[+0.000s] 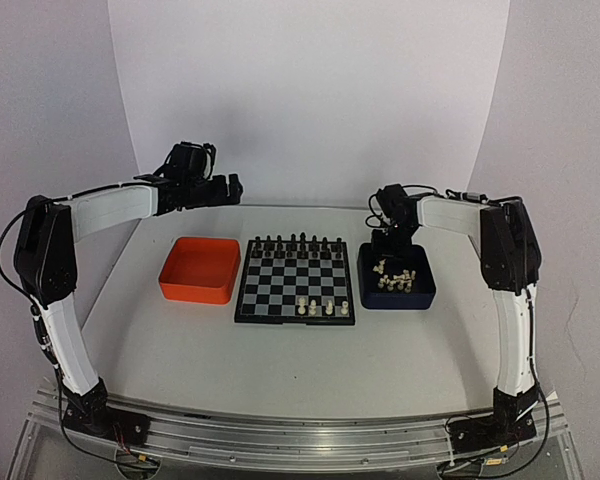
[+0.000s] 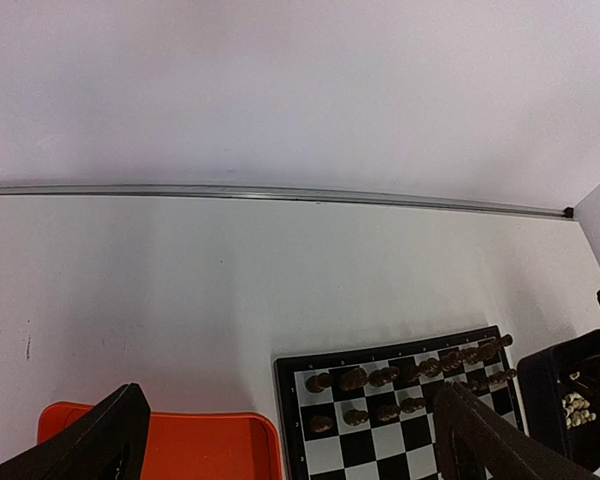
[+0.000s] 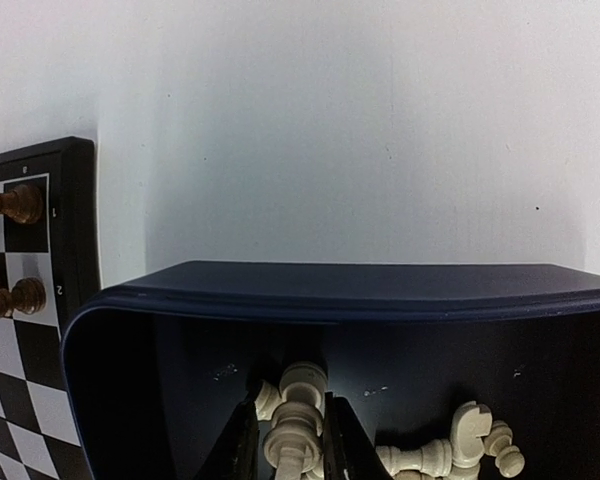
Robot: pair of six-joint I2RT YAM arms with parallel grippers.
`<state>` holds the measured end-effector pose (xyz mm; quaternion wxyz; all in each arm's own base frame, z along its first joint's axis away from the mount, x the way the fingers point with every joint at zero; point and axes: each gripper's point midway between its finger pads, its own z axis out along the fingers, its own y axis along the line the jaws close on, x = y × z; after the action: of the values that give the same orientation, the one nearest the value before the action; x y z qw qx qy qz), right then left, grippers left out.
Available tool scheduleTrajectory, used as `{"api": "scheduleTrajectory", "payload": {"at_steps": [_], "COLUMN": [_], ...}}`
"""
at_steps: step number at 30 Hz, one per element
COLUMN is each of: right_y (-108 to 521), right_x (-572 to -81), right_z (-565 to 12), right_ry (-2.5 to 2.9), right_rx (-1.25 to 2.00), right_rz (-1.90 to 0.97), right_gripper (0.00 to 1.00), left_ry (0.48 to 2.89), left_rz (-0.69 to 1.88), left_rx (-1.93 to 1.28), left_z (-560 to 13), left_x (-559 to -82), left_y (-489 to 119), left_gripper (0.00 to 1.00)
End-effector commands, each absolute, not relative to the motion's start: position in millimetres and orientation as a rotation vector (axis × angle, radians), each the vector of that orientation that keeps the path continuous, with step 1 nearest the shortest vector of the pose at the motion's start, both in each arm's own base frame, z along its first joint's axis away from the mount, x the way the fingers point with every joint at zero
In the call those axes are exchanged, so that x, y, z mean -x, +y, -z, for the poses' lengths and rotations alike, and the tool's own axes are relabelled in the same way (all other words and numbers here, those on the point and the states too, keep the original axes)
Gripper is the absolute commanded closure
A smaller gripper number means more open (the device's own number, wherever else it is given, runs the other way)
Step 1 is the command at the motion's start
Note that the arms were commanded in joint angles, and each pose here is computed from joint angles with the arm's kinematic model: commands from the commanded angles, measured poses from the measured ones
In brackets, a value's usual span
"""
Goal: Set up the chess pieces on the board
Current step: Pick up the chess piece from the storage box.
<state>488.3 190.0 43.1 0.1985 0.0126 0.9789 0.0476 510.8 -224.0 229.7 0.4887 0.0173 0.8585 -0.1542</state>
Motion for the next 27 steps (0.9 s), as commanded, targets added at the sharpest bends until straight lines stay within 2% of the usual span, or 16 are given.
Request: {"api": "scheduleTrajectory", "payload": {"at_steps": [1,5,8,27], "right_y": [192,190,186,177], "right_x": [-495,-494,-496,-502], "right_z": [-54,-56,-59,-94], "right_ry": [2.719,2.717,2.704,2.622], "right_rx": [-0.029,-0.024,-0.02,0.023], "right_rz": [-0.124,-0.105,-0.071,-0.012], "right_gripper": [0.82,0.95,1.0,1.0], "left_ry": [2.023,2.021,2.02,2.011], "left_rz": [0.416,0.415,0.42,0.456], "left_rx": [-0.038,-0.037,-0.039,-0.058], "left_z": [-252,-253,-253,-255], "left_x": [-520,-520,-520,-520], "left_y": [-229,-228,-229,-235], "left_gripper": [0.0,0.0,0.0,0.0]}}
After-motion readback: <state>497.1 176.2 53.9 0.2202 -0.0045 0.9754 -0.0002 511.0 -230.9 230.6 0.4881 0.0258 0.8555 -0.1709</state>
